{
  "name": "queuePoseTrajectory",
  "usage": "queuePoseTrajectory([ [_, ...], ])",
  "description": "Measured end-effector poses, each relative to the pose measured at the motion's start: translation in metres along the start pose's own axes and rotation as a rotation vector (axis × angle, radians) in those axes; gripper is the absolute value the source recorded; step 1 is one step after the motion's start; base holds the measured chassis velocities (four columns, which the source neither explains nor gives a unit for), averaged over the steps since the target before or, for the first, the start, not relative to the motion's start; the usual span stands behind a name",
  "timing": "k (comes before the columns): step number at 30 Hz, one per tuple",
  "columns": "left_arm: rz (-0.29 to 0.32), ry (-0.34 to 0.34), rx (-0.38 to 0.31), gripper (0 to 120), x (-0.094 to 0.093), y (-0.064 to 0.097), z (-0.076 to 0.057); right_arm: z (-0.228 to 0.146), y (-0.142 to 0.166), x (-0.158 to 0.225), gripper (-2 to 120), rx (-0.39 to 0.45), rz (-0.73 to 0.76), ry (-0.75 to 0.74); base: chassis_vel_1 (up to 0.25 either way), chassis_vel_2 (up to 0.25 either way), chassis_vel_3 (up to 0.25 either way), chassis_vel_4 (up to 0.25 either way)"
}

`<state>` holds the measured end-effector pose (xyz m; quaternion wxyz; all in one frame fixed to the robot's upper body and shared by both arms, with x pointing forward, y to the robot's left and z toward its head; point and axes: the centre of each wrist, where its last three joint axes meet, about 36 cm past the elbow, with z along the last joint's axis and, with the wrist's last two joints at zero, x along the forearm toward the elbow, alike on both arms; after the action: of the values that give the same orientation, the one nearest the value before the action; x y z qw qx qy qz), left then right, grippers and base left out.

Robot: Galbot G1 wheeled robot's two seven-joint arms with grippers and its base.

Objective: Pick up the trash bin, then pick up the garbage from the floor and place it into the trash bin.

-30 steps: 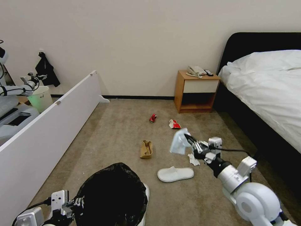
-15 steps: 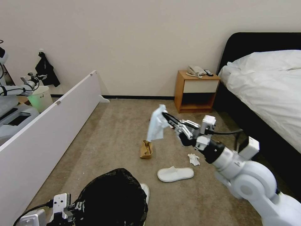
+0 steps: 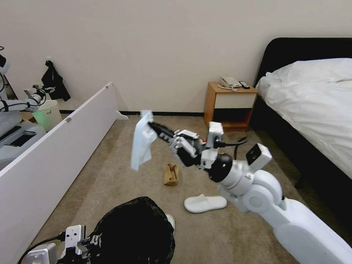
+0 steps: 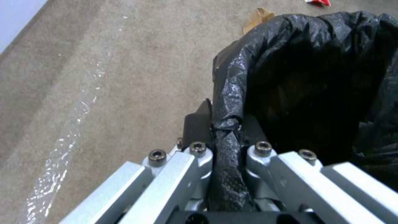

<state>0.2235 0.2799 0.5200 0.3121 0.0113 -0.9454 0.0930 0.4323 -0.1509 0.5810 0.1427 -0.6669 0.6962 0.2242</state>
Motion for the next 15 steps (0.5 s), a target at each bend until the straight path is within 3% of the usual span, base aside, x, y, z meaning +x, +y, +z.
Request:
queuePoseTrajectory([
  [15,-0.003,-0.015,-0.006,4,0.000,0.002,-0.005,0.032,0.014,0.006,0,-0.098,-0.099,0.102,0.000,0.000,0.000,0.000],
])
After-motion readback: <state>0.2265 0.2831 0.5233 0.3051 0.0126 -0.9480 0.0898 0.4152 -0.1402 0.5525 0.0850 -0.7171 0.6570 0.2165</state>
